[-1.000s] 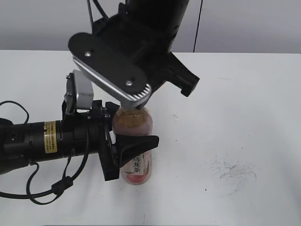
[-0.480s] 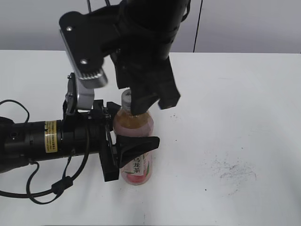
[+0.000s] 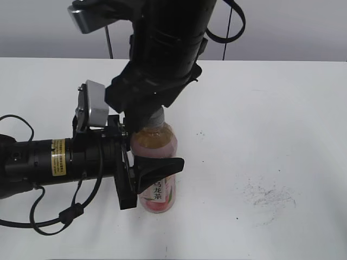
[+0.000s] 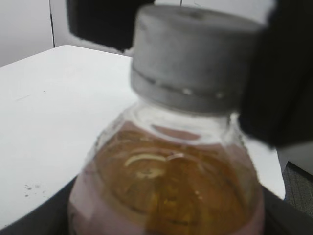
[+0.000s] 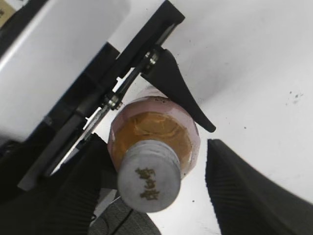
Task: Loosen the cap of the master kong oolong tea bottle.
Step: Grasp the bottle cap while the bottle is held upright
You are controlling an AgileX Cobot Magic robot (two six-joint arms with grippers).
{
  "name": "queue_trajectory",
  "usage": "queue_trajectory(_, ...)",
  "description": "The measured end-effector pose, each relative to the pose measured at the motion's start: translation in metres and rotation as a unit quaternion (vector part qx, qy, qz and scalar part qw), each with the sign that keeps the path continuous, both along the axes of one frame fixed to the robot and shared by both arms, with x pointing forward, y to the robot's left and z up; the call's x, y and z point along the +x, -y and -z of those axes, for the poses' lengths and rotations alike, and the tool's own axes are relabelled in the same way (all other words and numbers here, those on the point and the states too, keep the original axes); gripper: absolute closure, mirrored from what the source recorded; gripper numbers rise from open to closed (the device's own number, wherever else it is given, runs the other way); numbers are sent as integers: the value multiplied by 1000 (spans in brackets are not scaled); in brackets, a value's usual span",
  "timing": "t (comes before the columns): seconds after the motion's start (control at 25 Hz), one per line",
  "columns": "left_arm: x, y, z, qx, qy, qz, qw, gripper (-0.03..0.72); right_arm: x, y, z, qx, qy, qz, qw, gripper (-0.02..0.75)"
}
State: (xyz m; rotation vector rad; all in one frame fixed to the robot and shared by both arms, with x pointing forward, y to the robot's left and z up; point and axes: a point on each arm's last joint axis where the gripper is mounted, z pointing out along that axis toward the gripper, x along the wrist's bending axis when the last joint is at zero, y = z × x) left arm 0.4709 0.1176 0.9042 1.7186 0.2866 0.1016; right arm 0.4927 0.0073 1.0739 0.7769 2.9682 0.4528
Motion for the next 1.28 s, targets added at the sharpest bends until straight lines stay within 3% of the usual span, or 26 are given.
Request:
queue_trajectory(0.28,0,0,0,0,0,1,1000,244,2,2,0,0,-10,82,997,248)
queue_trajectory(0.6,0,0,0,0,0,0,1000,244,1,1,0,4,-15,80,997,452)
queue_trajectory(0.68,0,0,0,0,0,0,1000,244,1,1,0,2,-10,63,998,459)
queue_trajectory(0.8,0,0,0,0,0,0,1000,244,1,1,0,-3,4,11,1000,459)
queue_trajectory(1.0,0,0,0,0,0,-1,1000,244,1,1,0,-22,47,-152,987,460)
queue_trajectory(1.12,0,0,0,0,-1,-2,1000,244,0,1,0,-36,74,-260,962,462)
queue_trajectory(1.28,1,0,0,0,-2,-3,1000,244,0,1,0,-55,113,-412,902,462)
